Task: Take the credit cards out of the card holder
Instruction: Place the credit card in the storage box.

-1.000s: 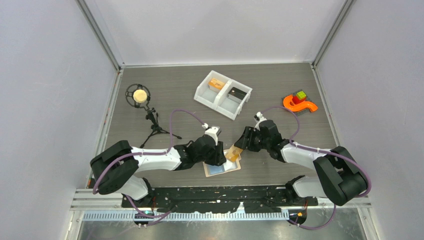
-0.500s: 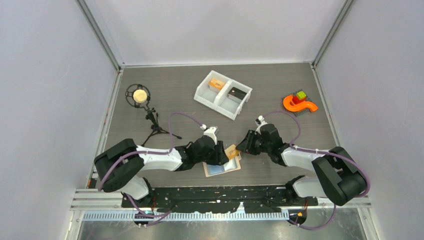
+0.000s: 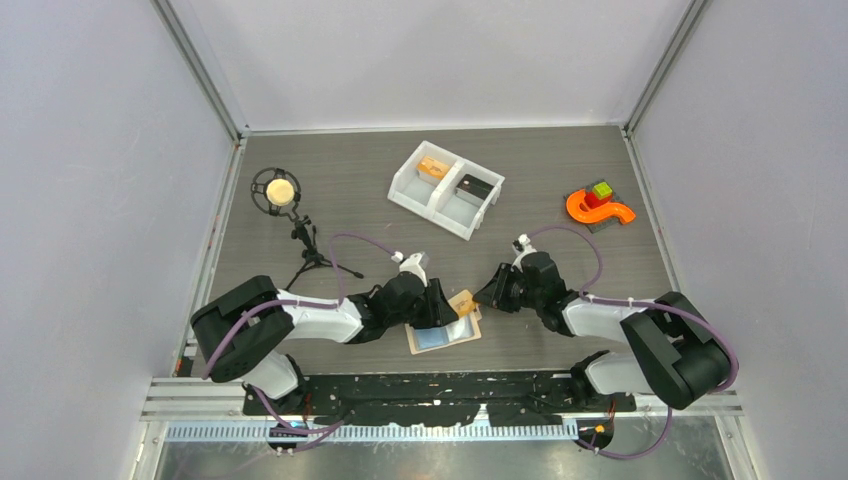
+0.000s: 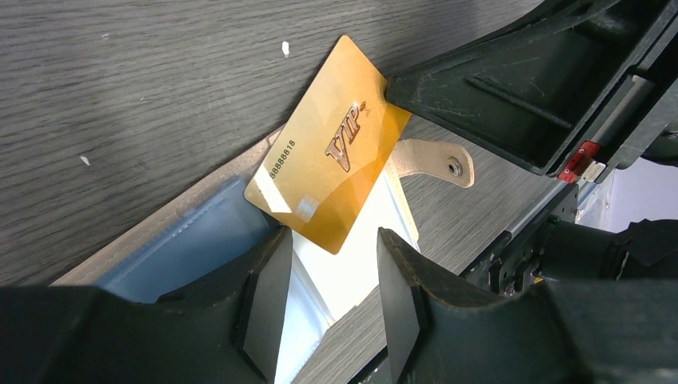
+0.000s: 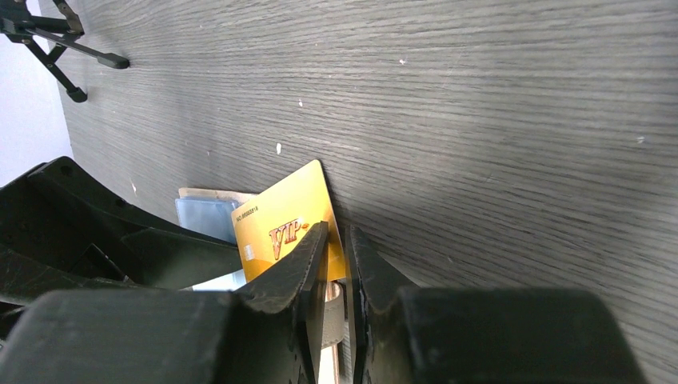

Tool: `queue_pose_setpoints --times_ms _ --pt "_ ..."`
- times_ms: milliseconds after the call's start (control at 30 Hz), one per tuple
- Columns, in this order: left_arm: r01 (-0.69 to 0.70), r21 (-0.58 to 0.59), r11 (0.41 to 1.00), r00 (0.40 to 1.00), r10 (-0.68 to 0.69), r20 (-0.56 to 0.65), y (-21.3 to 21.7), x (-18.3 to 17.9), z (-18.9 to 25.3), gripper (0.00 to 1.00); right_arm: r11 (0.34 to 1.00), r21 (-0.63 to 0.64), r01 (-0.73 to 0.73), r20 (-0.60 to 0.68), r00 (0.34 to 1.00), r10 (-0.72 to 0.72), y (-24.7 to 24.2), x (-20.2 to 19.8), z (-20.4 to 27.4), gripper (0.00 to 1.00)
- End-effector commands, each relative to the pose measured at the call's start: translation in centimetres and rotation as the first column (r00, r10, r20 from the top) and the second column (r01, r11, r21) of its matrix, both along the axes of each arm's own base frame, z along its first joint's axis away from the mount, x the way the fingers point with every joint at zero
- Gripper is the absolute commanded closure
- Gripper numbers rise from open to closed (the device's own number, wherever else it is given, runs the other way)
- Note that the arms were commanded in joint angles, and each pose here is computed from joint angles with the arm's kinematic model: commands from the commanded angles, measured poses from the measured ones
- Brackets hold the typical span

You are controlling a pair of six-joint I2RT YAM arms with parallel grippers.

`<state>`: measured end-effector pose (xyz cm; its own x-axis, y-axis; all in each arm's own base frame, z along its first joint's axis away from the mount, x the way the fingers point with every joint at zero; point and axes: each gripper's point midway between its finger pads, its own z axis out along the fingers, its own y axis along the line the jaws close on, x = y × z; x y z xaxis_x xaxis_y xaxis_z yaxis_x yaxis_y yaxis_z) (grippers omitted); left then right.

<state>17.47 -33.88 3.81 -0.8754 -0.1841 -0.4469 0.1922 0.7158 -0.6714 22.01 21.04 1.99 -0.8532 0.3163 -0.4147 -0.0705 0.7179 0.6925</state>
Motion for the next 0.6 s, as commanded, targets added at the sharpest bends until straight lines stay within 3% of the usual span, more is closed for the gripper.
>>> queue_pose_setpoints --times_ms 0,267,400,567 --pt "-0.024 -0.031 0.999 1.000 0.024 0.013 -0.2 0.5 0.4 0.57 0.998 0.039 -0.046 -0.090 0.995 0.049 0.5 -2.8 -1.5 0.80" --pt "-0.011 -0.020 1.000 1.000 0.011 0.016 0.0 0.3 0.2 0.60 0.986 0.145 -0.077 -0.070 0.994 0.088 1.8 -3.0 0.3 0.83" --pt "-0.006 -0.015 1.000 1.000 0.007 0.016 0.1 0.2 0.1 0.61 0.979 0.184 -0.085 -0.061 0.993 0.097 2.2 -3.0 1.1 0.93" --pt "-0.006 -0.020 1.000 1.000 0.007 0.030 0.4 0.2 0.5 0.60 0.968 0.240 -0.071 -0.026 0.996 0.080 2.2 -2.7 2.9 0.95"
